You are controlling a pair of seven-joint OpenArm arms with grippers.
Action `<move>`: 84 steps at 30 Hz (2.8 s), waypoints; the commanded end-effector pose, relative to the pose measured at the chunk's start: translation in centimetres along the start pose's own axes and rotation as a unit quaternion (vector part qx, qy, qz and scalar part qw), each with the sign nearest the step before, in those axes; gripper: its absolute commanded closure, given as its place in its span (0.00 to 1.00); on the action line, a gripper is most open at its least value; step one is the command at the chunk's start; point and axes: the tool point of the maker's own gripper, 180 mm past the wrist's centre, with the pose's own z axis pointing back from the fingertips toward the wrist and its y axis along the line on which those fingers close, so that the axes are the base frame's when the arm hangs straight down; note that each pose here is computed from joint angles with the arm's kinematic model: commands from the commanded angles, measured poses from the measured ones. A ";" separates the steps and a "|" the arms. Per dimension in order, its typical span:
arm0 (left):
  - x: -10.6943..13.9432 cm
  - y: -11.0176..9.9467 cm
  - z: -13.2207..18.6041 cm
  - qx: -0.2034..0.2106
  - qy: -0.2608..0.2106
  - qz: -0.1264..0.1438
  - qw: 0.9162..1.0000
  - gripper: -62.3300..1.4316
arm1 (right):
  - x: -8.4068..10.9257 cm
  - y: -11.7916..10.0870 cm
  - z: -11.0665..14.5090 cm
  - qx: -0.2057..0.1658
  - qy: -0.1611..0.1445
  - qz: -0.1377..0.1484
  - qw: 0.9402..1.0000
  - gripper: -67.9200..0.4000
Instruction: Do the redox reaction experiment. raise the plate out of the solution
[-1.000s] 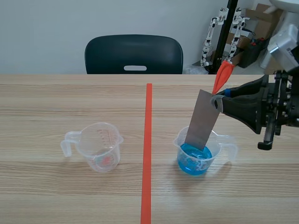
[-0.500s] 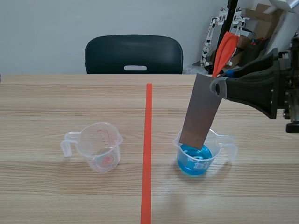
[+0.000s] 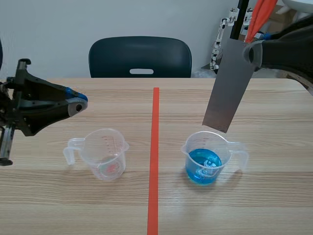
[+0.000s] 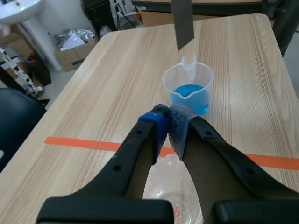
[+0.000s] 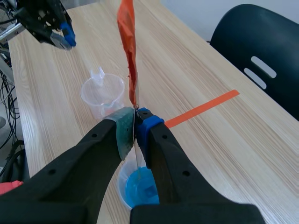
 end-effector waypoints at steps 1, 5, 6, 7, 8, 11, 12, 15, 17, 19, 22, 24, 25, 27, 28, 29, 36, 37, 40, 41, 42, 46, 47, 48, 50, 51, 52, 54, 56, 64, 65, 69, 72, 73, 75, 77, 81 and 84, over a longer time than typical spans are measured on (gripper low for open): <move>0.8 0.6 -0.9 0.001 -0.015 -0.003 1.000 0.94 | 1.4 -0.3 0.2 -0.003 -0.011 0.009 1.000 0.98; 0.5 0.3 -3.5 -0.022 0.000 -0.007 1.000 0.94 | 1.8 -0.6 0.5 -0.007 -0.008 0.004 1.000 0.98; 0.5 0.3 -4.0 -0.025 0.003 -0.010 1.000 0.94 | 1.9 -0.7 0.5 -0.008 -0.008 0.003 1.000 0.98; 0.5 0.3 -4.5 -0.028 0.005 -0.012 1.000 0.94 | 2.0 -0.8 0.6 -0.011 -0.008 0.002 1.000 0.98; 0.6 0.3 -5.0 -0.030 0.005 -0.015 0.999 0.94 | 2.0 -0.9 0.6 -0.012 -0.005 0.003 1.000 0.98; 0.8 0.6 -6.1 -0.034 0.008 -0.024 0.999 0.94 | 2.2 -1.2 0.8 -0.016 -0.001 0.003 1.000 0.98; 1.0 0.8 -6.5 -0.034 0.007 -0.027 0.999 0.94 | 2.3 -1.2 0.9 -0.017 0.000 0.005 1.000 0.98; 1.1 1.2 -7.5 -0.033 0.011 -0.033 0.999 0.94 | 2.5 -1.4 1.1 -0.020 0.002 0.003 1.000 0.98; 1.1 1.5 -8.2 -0.032 0.013 -0.035 0.999 0.94 | 2.6 -1.5 1.1 -0.022 0.001 0.006 1.000 0.98; 0.9 1.5 -8.9 -0.032 0.016 -0.034 0.999 0.94 | 2.7 -1.6 1.2 -0.023 0.003 0.007 1.000 0.98; 0.8 1.4 -9.8 -0.038 0.011 -0.029 0.999 0.94 | 2.6 -1.6 1.2 -0.023 0.005 0.008 1.000 0.98; 0.7 1.1 -10.4 -0.047 0.009 -0.024 0.999 0.94 | 2.6 -1.6 1.2 -0.023 0.005 0.008 1.000 0.98; 0.6 0.9 -10.7 -0.052 0.010 -0.022 0.998 0.94 | 2.6 -1.6 1.2 -0.023 0.005 0.008 1.000 0.98; 0.3 0.7 -11.3 -0.059 0.018 -0.020 0.998 0.94 | 2.6 -1.6 1.2 -0.023 0.005 0.008 1.000 0.98; 0.1 0.6 -11.6 -0.061 0.021 -0.019 0.998 0.94 | 2.6 -1.6 1.2 -0.023 0.005 0.008 1.000 0.98; 0.1 0.5 -11.9 -0.064 0.020 -0.018 0.998 0.94 | 2.6 -1.6 1.2 -0.023 0.005 0.008 1.000 0.98; 0.4 -0.1 -13.6 -0.078 0.017 -0.018 0.997 0.94 | 2.6 -1.6 1.2 -0.023 0.006 0.008 1.000 0.98; 0.5 -0.2 -13.8 -0.079 0.015 -0.018 0.997 0.94 | 2.6 -1.6 1.2 -0.023 0.006 0.008 1.000 0.98; 0.6 -0.4 -14.4 -0.082 0.015 -0.019 0.996 0.94 | 2.6 -1.6 1.2 -0.023 0.005 0.008 1.000 0.98; 0.7 -0.3 -14.5 -0.082 0.014 -0.020 0.996 0.94 | 2.6 -1.6 1.2 -0.023 0.005 0.008 1.000 0.98; 0.7 -0.2 -14.7 -0.081 0.012 -0.019 0.996 0.94 | 2.6 -1.6 1.2 -0.023 0.005 0.008 1.000 0.98; 0.3 0.0 -15.3 -0.079 0.019 -0.014 0.997 0.94 | 2.6 -1.6 1.2 -0.023 0.006 0.008 1.000 0.98; 0.2 0.0 -15.4 -0.078 0.020 -0.012 0.997 0.94 | 2.6 -1.6 1.2 -0.023 0.006 0.008 1.000 0.98; 0.0 0.1 -15.4 -0.077 0.020 -0.009 0.997 0.94 | 2.6 -1.6 1.2 -0.023 0.006 0.008 1.000 0.98; 0.0 0.1 -15.6 -0.077 0.020 -0.007 0.997 0.94 | 2.6 -1.6 1.2 -0.024 0.006 0.009 1.000 0.98; 0.0 0.0 -15.6 -0.077 0.020 -0.007 0.997 0.94 | 2.5 -1.6 1.2 -0.024 0.007 0.009 1.000 0.98; 0.0 0.0 -15.7 -0.077 0.019 -0.007 0.997 0.94 | 2.5 -1.6 1.2 -0.024 0.007 0.009 1.000 0.98; 0.1 0.0 -15.8 -0.078 0.018 -0.007 0.997 0.94 | 2.5 -1.6 1.2 -0.024 0.007 0.009 1.000 0.98; 0.2 -0.1 -15.9 -0.079 0.016 -0.007 0.997 0.94 | 2.6 -1.6 1.2 -0.024 0.006 0.009 1.000 0.98; 0.2 -0.2 -16.0 -0.079 0.016 -0.007 0.997 0.94 | 2.6 -1.6 1.2 -0.024 0.004 0.009 1.000 0.98; 0.2 -0.2 -16.0 -0.079 0.016 -0.007 0.997 0.94 | 2.6 -1.6 1.2 -0.023 0.004 0.009 1.000 0.98; 0.2 -0.2 -16.0 -0.079 0.016 -0.007 0.997 0.94 | 2.8 -1.6 1.2 -0.023 0.000 0.009 1.000 0.98; 0.3 -0.1 -16.0 -0.079 0.015 -0.007 0.997 0.94 | 2.8 -1.6 1.2 -0.023 0.000 0.009 1.000 0.98; 0.3 -0.1 -16.0 -0.079 0.015 -0.007 0.997 0.94 | 2.8 -1.6 1.2 -0.023 0.000 0.009 1.000 0.98; 0.3 -0.1 -16.0 -0.079 0.015 -0.007 0.997 0.94 | 2.8 -1.6 1.2 -0.023 0.000 0.009 1.000 0.98; 0.3 -0.1 -16.0 -0.079 0.015 -0.007 0.997 0.94 | 2.8 -1.6 1.2 -0.023 0.000 0.009 1.000 0.98; 0.3 -0.1 -16.0 -0.079 0.015 -0.007 0.997 0.94 | 2.8 -1.6 1.2 -0.023 0.000 0.009 1.000 0.98; 0.3 -0.1 -16.0 -0.079 0.015 -0.007 0.997 0.94 | 2.8 -1.6 1.2 -0.023 0.000 0.009 1.000 0.98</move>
